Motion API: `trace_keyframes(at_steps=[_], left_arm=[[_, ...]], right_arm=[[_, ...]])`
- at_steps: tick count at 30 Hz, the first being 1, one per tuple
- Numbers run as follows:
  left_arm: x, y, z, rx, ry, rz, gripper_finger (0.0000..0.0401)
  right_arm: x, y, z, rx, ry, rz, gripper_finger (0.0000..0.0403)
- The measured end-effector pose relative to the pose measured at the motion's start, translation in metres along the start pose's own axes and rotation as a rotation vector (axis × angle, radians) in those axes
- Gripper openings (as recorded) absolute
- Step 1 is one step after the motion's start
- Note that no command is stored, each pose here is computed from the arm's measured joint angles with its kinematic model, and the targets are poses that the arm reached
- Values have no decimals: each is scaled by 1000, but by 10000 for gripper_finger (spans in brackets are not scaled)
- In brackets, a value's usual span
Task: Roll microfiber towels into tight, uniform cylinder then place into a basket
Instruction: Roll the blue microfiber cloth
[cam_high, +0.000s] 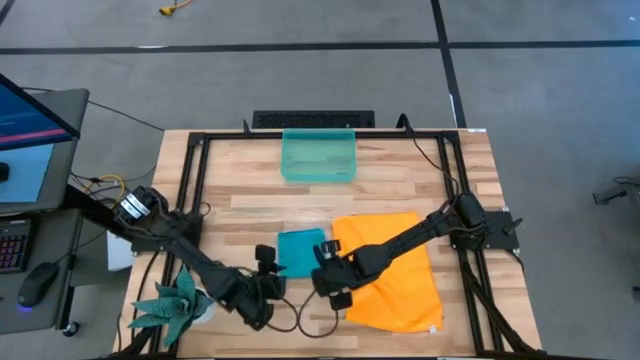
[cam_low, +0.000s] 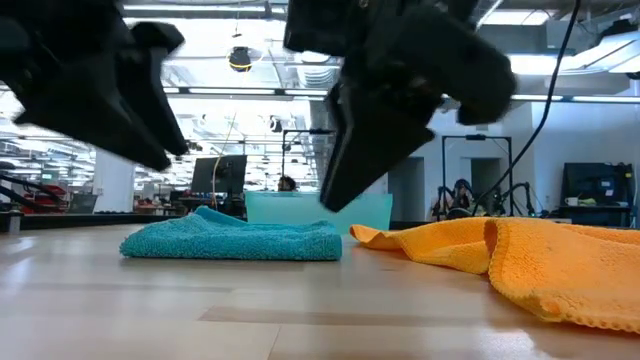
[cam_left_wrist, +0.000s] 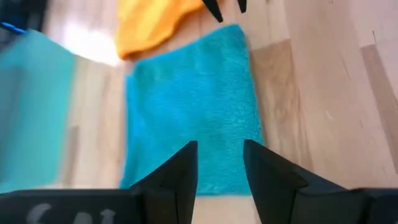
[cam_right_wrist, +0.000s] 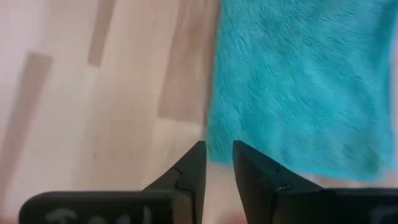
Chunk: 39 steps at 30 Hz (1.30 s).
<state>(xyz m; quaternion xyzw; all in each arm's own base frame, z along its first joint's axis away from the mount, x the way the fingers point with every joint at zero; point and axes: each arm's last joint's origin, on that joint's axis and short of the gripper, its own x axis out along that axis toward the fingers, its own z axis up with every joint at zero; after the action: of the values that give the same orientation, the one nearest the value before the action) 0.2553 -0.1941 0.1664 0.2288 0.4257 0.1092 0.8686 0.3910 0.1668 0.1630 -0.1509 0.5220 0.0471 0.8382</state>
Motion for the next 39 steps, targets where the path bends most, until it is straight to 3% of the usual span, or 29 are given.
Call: trace_keyframes(at_steps=[7,13,17,25,39], left_arm=[[-39,-7,5,24,-43,116,123],[-54,-14,3,79,-105,150,123],[-52,-14,3,77,-92,137,122],[-43,-8,6,37,-28,85,123],[-14,-18,-10,58,-63,-36,123]], right_arm=[[-27,29,-3,-128,68,-234,102],[-44,43,-9,-145,89,-403,102],[-43,43,-9,-125,84,-397,102],[-35,33,4,-29,11,-281,103],[-27,36,3,-39,-16,-219,103]])
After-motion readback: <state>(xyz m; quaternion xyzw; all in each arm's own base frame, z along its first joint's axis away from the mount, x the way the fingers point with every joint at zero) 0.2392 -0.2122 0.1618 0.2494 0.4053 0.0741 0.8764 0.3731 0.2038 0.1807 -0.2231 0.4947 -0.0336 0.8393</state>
